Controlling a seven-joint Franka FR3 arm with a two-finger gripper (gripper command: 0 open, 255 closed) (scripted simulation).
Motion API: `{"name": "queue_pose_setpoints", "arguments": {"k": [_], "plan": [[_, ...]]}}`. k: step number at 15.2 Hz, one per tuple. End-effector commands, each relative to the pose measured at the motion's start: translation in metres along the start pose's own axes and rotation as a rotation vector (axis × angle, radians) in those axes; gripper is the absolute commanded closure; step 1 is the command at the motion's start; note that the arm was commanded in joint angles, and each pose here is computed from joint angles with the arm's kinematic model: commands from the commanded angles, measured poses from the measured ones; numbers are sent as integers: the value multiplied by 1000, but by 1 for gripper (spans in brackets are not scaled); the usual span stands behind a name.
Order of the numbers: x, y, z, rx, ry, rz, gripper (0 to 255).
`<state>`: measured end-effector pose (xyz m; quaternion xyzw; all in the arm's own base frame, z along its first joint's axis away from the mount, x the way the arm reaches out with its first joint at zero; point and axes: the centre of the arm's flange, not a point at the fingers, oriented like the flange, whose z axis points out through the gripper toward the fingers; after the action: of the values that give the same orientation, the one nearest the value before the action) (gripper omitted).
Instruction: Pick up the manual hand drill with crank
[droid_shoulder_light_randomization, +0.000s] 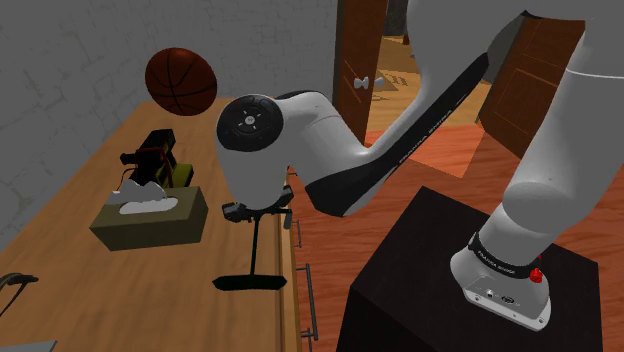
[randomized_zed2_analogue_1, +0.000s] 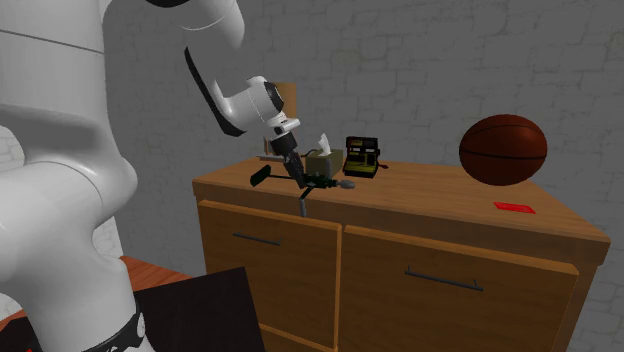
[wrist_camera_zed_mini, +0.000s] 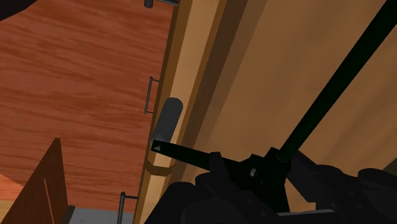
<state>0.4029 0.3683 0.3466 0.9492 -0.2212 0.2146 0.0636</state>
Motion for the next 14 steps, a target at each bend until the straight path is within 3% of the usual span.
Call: {"name": "queue_pose_setpoints", "arguments": {"k": [1,5,14], "plan": [[0,0,0,-1,-1,0,255],[0,0,0,-1,-1,0,255],[20,1,-42,-1,-1,0,255]]}}
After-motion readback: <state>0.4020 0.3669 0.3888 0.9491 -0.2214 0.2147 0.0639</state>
